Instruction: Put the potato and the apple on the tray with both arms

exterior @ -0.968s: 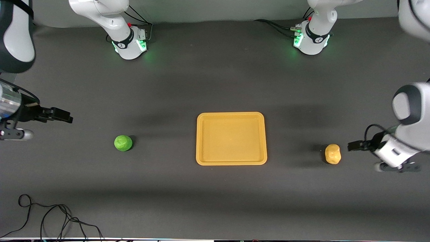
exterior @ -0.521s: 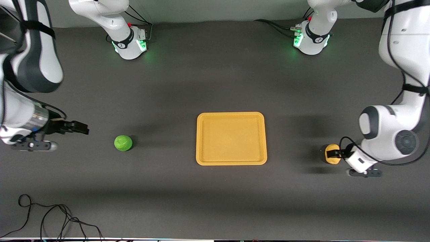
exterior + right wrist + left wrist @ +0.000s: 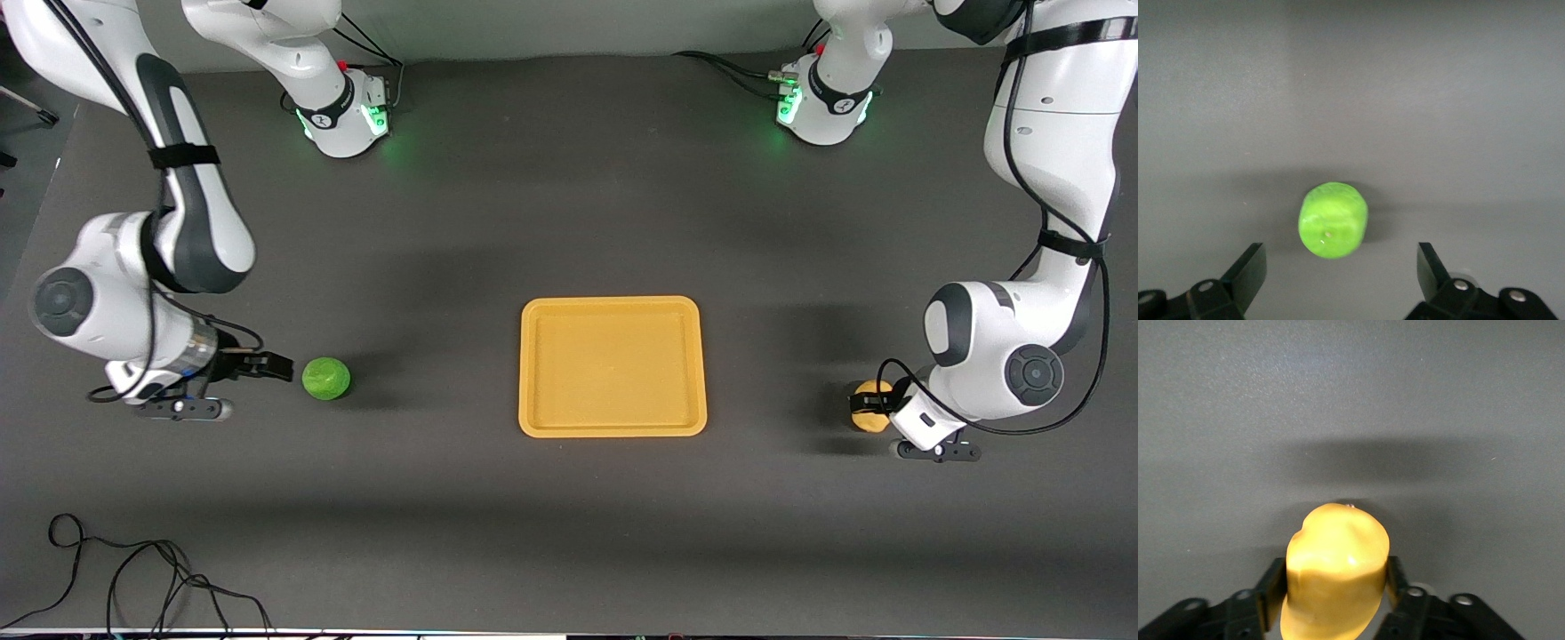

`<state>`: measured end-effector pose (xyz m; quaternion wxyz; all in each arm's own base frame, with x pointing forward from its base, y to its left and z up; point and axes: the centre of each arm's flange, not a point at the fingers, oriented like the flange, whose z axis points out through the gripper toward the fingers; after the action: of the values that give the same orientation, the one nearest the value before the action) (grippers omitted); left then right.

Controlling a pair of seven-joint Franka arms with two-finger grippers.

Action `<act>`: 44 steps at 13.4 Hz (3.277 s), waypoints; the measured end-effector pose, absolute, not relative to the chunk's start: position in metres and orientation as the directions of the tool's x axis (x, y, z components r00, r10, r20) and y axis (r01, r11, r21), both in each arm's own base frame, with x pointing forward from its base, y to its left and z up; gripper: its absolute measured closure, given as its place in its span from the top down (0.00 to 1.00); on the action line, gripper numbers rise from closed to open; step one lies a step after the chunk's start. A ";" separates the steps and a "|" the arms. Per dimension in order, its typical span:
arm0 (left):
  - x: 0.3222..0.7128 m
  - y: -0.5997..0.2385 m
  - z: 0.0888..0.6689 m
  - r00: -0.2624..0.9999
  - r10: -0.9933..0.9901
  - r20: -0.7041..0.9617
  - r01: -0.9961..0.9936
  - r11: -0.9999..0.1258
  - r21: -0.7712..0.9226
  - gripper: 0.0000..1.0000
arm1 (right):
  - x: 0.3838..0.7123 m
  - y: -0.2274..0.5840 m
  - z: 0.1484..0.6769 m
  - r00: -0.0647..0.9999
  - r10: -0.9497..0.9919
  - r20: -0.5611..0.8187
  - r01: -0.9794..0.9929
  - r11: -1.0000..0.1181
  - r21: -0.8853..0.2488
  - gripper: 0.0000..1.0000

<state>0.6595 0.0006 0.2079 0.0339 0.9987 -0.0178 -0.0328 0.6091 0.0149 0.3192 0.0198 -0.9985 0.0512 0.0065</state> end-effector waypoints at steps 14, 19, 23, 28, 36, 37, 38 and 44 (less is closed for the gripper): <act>0.597 -0.315 0.278 0.985 0.132 -0.112 0.134 -0.991 0.005 0.59 | 0.591 0.046 0.236 0.992 -0.122 -0.015 -0.123 -0.991 -0.051 1.00; 0.592 -0.333 0.233 0.978 0.174 -0.112 0.177 -0.984 0.011 0.59 | 0.583 0.050 0.181 0.993 -0.105 -0.046 -0.105 -0.994 0.018 0.81; 0.584 -0.346 0.227 0.979 0.169 -0.113 0.171 -0.985 0.010 0.59 | 0.599 0.067 0.217 0.993 -0.112 -0.038 -0.112 -0.994 0.008 0.78; 0.582 -0.351 0.210 0.980 0.165 -0.112 0.168 -0.986 0.013 0.64 | 0.619 0.195 0.327 0.977 -0.204 -0.053 -0.207 -0.976 -0.063 0.78; 0.613 -0.307 0.258 0.977 0.202 -0.063 0.202 -0.979 -0.007 1.00 | 0.593 0.377 0.294 0.950 -0.309 -0.040 -0.310 -0.922 -0.234 0.77; 0.627 -0.278 0.273 0.980 0.195 -0.051 0.195 -0.981 -0.011 1.00 | 0.585 0.397 0.279 0.946 -0.324 -0.021 -0.321 -0.923 -0.214 0.77; 0.642 -0.239 0.285 0.983 0.177 -0.043 0.177 -0.984 -0.012 1.00 | 0.578 0.418 0.262 0.939 -0.344 -0.008 -0.339 -0.919 -0.204 0.77; 0.664 -0.017 0.381 0.998 -0.012 -0.065 -0.012 -1.000 -0.006 1.00 | 0.572 0.484 0.182 0.910 -0.412 -0.034 -0.409 -0.886 -0.216 0.77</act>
<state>0.6645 -0.0170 0.3812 -0.0033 0.9995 -0.0061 -0.0324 0.5722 0.4843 0.1820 0.1097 -0.9712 0.2115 -0.0064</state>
